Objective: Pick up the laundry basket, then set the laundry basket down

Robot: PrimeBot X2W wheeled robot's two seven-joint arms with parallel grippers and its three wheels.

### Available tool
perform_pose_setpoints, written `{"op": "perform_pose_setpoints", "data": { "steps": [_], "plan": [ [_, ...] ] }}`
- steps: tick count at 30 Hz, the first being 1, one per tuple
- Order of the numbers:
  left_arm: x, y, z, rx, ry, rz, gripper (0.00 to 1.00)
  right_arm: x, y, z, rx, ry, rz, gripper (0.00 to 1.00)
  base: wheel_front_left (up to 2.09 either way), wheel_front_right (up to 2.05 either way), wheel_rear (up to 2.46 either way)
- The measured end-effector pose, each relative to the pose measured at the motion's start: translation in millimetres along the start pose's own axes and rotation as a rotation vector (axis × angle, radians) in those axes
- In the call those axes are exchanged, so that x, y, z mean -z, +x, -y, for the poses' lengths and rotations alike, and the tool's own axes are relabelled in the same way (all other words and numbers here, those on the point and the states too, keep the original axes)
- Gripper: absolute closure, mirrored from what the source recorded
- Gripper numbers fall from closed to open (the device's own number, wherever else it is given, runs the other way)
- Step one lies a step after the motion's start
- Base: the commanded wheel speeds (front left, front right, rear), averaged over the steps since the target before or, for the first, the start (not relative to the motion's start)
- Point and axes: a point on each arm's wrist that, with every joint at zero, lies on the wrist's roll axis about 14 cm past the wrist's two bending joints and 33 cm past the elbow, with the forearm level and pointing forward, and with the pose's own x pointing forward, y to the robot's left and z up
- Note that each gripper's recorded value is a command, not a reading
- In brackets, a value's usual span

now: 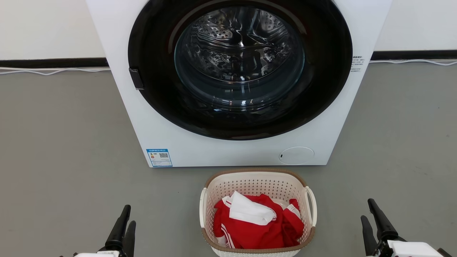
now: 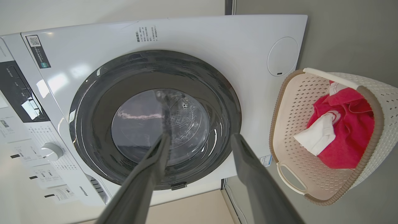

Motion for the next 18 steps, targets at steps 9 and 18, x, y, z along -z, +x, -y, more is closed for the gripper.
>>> {"op": "perform_pose_setpoints", "data": {
  "steps": [9, 18],
  "plan": [
    [1.1, 0.5, 2.7, 0.008, 0.004, 0.009, 0.00, 1.2, 0.8, -3.1, -0.009, -0.013, 0.007, 0.00, 0.00, 0.00, 0.00],
    [2.2, 0.8, 4.0, 0.011, 0.055, 0.017, 0.00, 0.9, 1.5, -7.6, -0.019, -0.113, 0.018, 0.00, 0.00, 0.00, 0.00]
  ]
}}
